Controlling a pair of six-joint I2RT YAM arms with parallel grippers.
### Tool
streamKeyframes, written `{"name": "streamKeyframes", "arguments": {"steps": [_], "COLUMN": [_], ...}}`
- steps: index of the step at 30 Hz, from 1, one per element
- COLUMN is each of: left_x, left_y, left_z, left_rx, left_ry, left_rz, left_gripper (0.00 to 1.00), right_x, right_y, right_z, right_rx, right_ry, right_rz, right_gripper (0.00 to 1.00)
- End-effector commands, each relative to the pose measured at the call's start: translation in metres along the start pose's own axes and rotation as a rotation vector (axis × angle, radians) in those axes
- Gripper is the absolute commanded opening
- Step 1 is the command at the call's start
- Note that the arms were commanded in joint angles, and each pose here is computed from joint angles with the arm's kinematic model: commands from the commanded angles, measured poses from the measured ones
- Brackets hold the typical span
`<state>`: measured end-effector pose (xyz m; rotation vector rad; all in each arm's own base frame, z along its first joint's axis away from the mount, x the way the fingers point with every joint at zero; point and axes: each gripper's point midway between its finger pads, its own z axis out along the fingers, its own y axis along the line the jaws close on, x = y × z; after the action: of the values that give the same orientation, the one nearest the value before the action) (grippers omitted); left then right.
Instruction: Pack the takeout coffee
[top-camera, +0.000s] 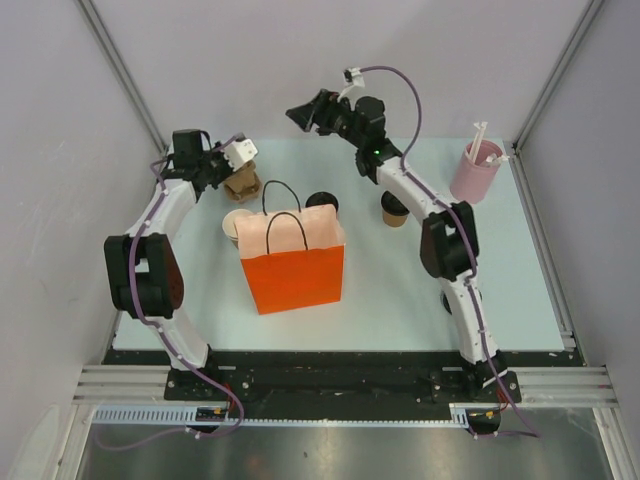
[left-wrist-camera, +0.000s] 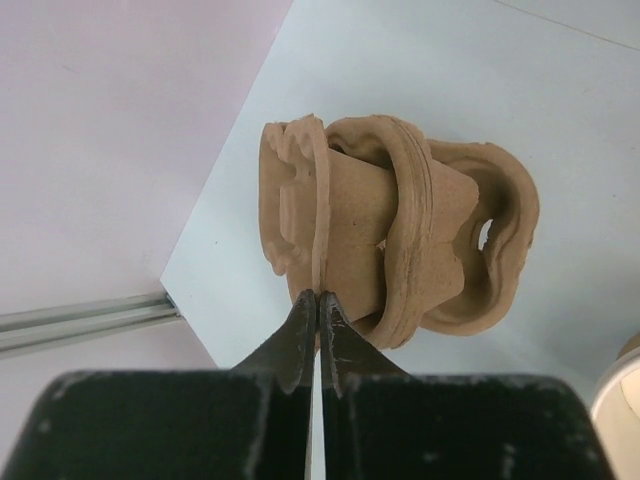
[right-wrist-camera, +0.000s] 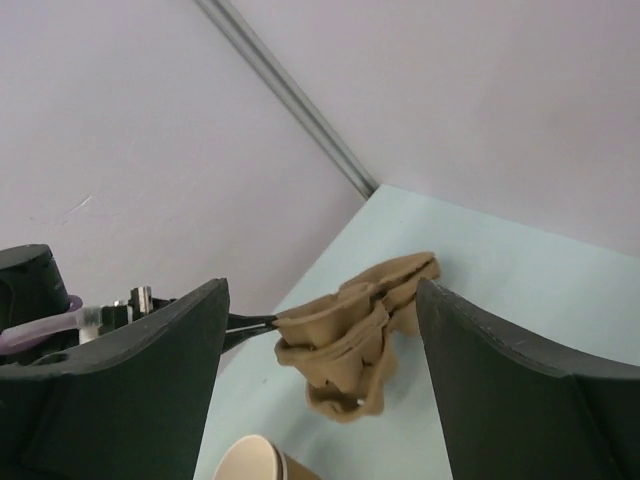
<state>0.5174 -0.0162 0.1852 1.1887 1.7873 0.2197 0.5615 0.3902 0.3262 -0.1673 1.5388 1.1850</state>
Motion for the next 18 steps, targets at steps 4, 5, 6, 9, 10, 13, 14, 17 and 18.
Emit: {"name": "streamKeyframes", "arguments": {"steps": [4, 5, 6, 9, 10, 13, 14, 17, 18], "left_x": [-0.023, -0.024, -0.023, -0.019, -0.02, -0.019, -0.018, -0.018, -0.019], "left_y": [0.017, 0.016, 0.017, 0.014, 0.012, 0.006, 0.005, 0.004, 0.005], "left_z": [-0.012, -0.012, -0.013, -0.01, -0.009, -0.006, -0.005, -0.005, -0.006], "left_rx": [-0.061, -0.055, -0.056, -0.04, -0.034, -0.015, -0.009, -0.006, -0.008], "left_ry": [-0.072, -0.077, -0.077, -0.087, -0.09, -0.097, -0.099, -0.103, -0.11], "left_rz": [0.041, 0.041, 0.036, 0.025, 0.024, 0.03, 0.034, 0.034, 0.032], "left_gripper": [0.01, 0.01, 0.0, 0.01, 0.0, 0.0, 0.01, 0.0, 0.0], "right_x": [0.039, 0.043, 0.047, 0.063, 0.07, 0.082, 0.083, 0.101, 0.107], "right_y": [0.014, 0.008, 0.003, -0.006, -0.003, 0.0, 0.002, 0.0, -0.002], "right_z": [0.044, 0.047, 0.048, 0.053, 0.055, 0.059, 0.06, 0.063, 0.063], "right_rx": [-0.162, -0.154, -0.143, -0.132, -0.143, -0.153, -0.153, -0.128, -0.124], "right_ry": [0.041, 0.026, 0.025, 0.043, 0.053, 0.064, 0.063, 0.095, 0.107], "right_rz": [0.04, 0.031, 0.027, -0.03, -0.046, -0.068, -0.075, -0.125, -0.134], "right_gripper": [0.65, 0.63, 0.61, 0.51, 0.47, 0.2, 0.15, 0.0, 0.0]}}
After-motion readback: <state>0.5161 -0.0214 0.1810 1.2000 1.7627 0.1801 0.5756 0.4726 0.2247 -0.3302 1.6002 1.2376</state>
